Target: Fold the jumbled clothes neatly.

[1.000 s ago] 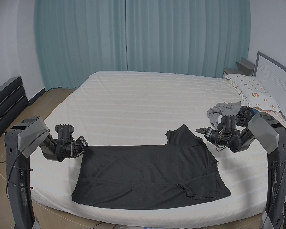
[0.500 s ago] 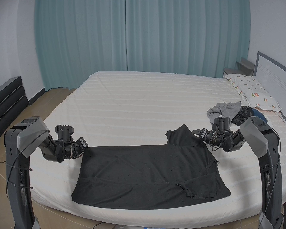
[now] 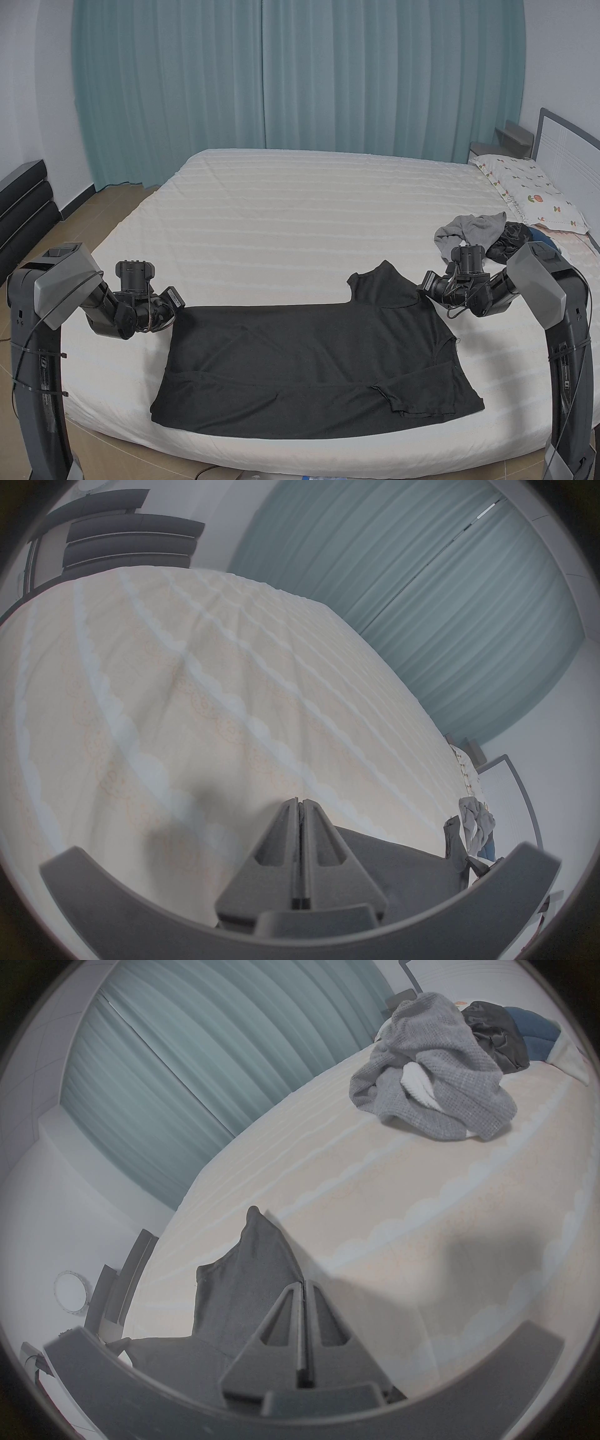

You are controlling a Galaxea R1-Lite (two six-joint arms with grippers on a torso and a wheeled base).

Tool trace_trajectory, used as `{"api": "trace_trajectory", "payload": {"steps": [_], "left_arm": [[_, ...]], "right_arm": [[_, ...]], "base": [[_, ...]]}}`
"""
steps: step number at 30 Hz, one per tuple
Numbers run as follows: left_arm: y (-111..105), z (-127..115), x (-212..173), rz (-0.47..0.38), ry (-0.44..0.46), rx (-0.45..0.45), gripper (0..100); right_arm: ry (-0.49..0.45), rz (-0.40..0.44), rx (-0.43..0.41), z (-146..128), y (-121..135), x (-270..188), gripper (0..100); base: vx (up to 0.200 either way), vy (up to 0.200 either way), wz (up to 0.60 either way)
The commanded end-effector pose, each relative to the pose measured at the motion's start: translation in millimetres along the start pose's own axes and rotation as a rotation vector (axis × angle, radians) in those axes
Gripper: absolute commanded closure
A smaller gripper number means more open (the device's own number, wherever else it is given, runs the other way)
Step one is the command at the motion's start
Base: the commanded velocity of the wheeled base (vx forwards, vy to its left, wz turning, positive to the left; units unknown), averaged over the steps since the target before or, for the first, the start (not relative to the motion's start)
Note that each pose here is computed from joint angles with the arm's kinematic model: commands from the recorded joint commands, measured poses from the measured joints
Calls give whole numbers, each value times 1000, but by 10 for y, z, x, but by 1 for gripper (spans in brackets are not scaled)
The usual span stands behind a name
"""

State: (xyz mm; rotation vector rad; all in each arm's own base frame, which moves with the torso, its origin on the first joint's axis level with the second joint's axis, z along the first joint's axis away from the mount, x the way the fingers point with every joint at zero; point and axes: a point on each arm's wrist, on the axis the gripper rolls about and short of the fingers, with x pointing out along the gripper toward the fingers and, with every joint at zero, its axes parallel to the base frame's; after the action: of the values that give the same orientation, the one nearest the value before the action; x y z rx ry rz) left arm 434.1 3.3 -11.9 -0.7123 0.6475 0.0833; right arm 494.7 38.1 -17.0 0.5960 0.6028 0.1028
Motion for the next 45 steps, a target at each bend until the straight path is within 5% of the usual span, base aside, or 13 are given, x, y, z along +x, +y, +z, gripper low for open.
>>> {"api": "trace_trajectory", "payload": {"steps": [1, 19, 45], "left_arm": [[-55, 40, -100, -11, -11, 1, 100], [-162, 173, -313, -30, -55, -4, 100], [-83, 25, -537, -61, -53, 49, 100]], "right_arm": [[-34, 7, 5, 147, 20, -107, 100], [-112, 41, 21, 364, 9, -488, 100], [23, 107, 44, 225, -60, -993, 100]], "base": [[0, 0, 0], [0, 0, 0], [0, 0, 0]]}}
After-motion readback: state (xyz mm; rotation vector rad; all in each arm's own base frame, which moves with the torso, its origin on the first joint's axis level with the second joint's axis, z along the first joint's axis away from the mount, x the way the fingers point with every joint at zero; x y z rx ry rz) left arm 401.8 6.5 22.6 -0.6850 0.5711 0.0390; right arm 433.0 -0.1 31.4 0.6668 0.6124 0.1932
